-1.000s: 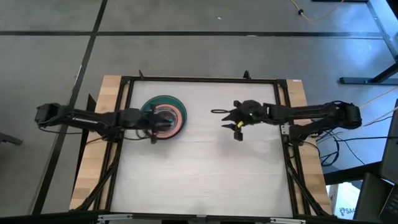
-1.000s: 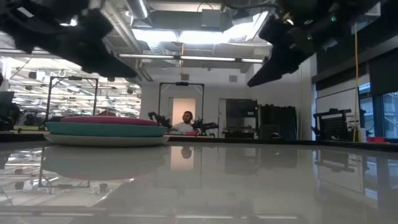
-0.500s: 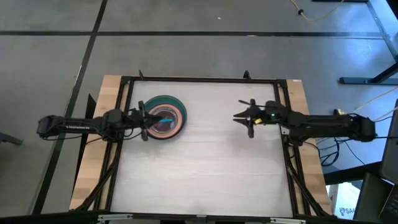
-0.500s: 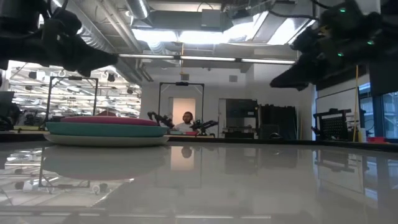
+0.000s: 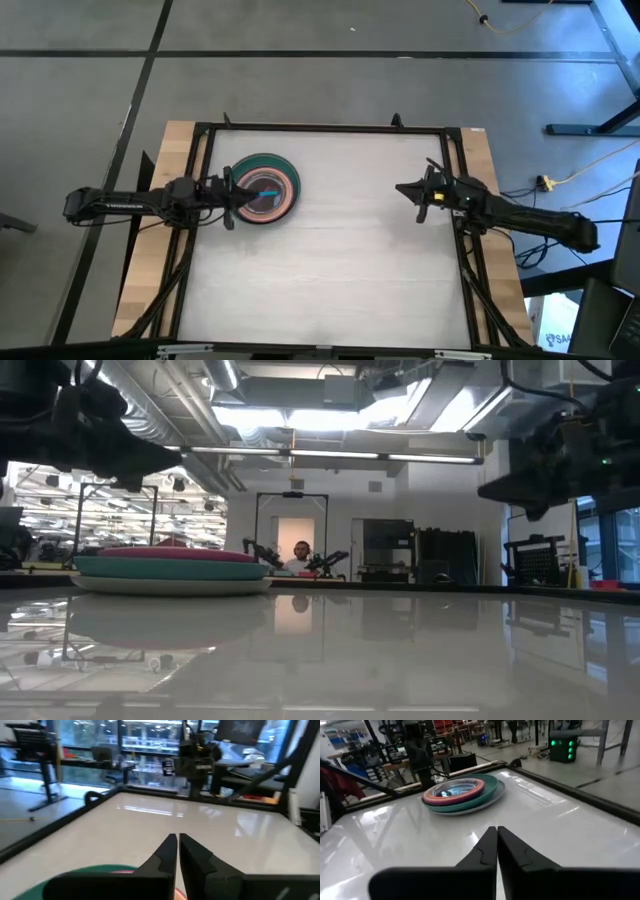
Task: Stack plastic plates
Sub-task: Return to Home Position
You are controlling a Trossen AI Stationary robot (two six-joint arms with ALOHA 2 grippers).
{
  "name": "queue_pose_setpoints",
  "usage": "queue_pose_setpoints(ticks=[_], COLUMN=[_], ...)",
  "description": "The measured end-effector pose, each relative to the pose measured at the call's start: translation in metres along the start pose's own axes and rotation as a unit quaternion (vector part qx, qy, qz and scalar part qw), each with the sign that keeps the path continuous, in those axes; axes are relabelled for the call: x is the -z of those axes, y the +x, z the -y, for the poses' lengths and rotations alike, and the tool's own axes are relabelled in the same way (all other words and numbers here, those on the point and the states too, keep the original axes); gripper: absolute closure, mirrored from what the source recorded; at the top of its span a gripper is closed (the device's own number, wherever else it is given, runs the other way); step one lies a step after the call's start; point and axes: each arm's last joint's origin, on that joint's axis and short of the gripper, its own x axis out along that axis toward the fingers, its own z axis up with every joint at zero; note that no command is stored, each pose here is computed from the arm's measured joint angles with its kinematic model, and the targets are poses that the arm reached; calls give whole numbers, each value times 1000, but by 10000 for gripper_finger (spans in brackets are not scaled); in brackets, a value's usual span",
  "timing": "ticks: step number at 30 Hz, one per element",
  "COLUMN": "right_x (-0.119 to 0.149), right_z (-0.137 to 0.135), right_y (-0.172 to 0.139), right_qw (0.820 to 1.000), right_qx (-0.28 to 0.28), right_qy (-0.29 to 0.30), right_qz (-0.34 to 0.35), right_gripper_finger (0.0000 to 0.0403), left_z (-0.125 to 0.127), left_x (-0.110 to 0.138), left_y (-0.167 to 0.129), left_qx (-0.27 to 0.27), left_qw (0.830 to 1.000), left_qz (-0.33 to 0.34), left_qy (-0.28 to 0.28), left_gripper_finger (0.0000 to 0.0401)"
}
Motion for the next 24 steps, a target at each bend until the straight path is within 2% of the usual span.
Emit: queue_pose_setpoints(ticks=[5,13,17,24], right_x=[4,-2,-1,0], right_z=[-2,-9,-10,-9], right_y=[-9,-16,-16,-14], right_qw=[1000,999,999,1000], right_qx=[20,-26,-29,-26], right_qy=[7,0,0,8], right_qz=[-9,30,25,15], right_gripper_finger=[397,398,398,397], left_z=[4,9,13,15], left_x=[0,4,-1,4], left_y=[-1,-13,-17,-14], left_qx=[34,60,90,95], left_qw=[999,998,996,995], left_qz=[2,-13,17,-13], left_qy=[1,-5,-6,-3], left_gripper_finger=[390,390,390,390])
